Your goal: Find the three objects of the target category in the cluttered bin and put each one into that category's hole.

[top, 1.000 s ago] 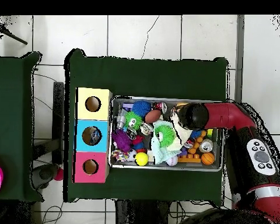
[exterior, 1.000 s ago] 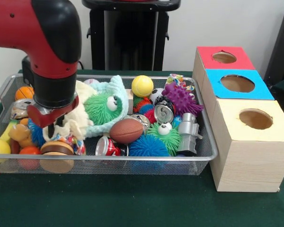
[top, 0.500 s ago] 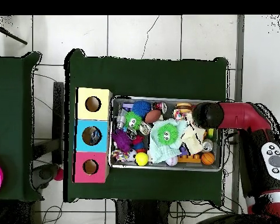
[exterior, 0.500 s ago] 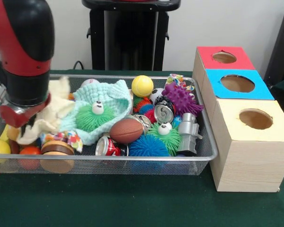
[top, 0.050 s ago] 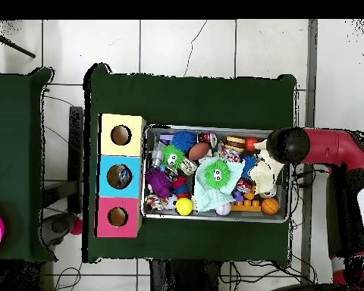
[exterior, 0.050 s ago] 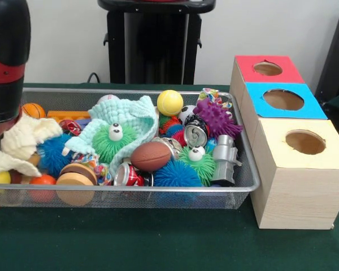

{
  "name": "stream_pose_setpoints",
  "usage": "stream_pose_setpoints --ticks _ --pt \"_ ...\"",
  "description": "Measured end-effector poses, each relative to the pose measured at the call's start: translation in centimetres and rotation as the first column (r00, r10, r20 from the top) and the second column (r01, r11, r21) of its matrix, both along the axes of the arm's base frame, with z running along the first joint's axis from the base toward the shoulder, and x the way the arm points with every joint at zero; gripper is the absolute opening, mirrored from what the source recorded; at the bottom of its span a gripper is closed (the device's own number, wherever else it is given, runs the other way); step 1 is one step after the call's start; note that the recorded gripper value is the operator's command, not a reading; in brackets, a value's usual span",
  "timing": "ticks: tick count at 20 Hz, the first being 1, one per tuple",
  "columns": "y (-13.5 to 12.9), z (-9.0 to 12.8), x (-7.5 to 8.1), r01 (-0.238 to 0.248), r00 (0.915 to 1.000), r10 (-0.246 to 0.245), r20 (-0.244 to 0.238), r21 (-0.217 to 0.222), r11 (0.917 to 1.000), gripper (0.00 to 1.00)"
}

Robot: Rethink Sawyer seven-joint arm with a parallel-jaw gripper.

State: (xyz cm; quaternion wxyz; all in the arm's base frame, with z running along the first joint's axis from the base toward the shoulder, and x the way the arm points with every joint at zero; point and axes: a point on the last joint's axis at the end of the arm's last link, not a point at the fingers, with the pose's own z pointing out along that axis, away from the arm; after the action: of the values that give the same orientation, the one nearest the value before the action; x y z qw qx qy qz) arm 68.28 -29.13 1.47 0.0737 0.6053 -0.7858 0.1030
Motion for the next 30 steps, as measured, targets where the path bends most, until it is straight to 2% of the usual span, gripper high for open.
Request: stream_pose_setpoints --ticks 3,7,9,11,15,17,18,19,20,21,22,23,24,27,28,30 --pt "-0.6 0.7 0.6 0.008 0.9999 -0.007 0.015 -0.008 0.9999 0.00" --pt "-0.7 1.1 0.7 0.041 0.9988 -0.042 0.024 0.025 0.9988 0.00" --pt "-0.6 1.4 0.8 0.077 0.9964 -0.079 0.028 0.065 0.9949 0.00" --pt "-0.3 1.9 0.7 0.154 0.9871 -0.159 0.021 0.147 0.9771 0.00" --pt "0.1 2.3 0.2 0.236 0.9708 -0.240 -0.007 0.223 0.9461 0.00" --pt "0.6 2.4 -0.1 0.297 0.9537 -0.298 -0.039 0.268 0.9165 0.00" --pt "0.9 2.5 -0.2 0.335 0.9412 -0.333 -0.057 0.291 0.8961 0.00" --pt "1.2 2.6 -0.2 0.371 0.9272 -0.367 -0.077 0.314 0.8736 0.00" --pt "1.7 2.7 -0.4 0.429 0.9016 -0.419 -0.109 0.342 0.8360 0.00" --pt "1.9 2.7 -0.4 0.448 0.8926 -0.435 -0.119 0.349 0.8234 0.00" --pt "2.3 2.7 -0.6 0.482 0.8741 -0.465 -0.139 0.359 0.7989 0.00" --pt "2.3 2.8 -0.6 0.487 0.8715 -0.469 -0.142 0.360 0.7955 0.00" --pt "3.0 2.7 -1.0 0.556 0.8291 -0.529 -0.181 0.367 0.7458 1.00" --pt "3.1 2.6 -1.2 0.569 0.8202 -0.540 -0.189 0.367 0.7361 1.00" --pt "3.3 2.6 -1.3 0.580 0.8125 -0.549 -0.197 0.367 0.7273 1.00" --pt "3.6 2.4 -1.5 0.588 0.8068 -0.553 -0.208 0.370 0.7191 1.00"
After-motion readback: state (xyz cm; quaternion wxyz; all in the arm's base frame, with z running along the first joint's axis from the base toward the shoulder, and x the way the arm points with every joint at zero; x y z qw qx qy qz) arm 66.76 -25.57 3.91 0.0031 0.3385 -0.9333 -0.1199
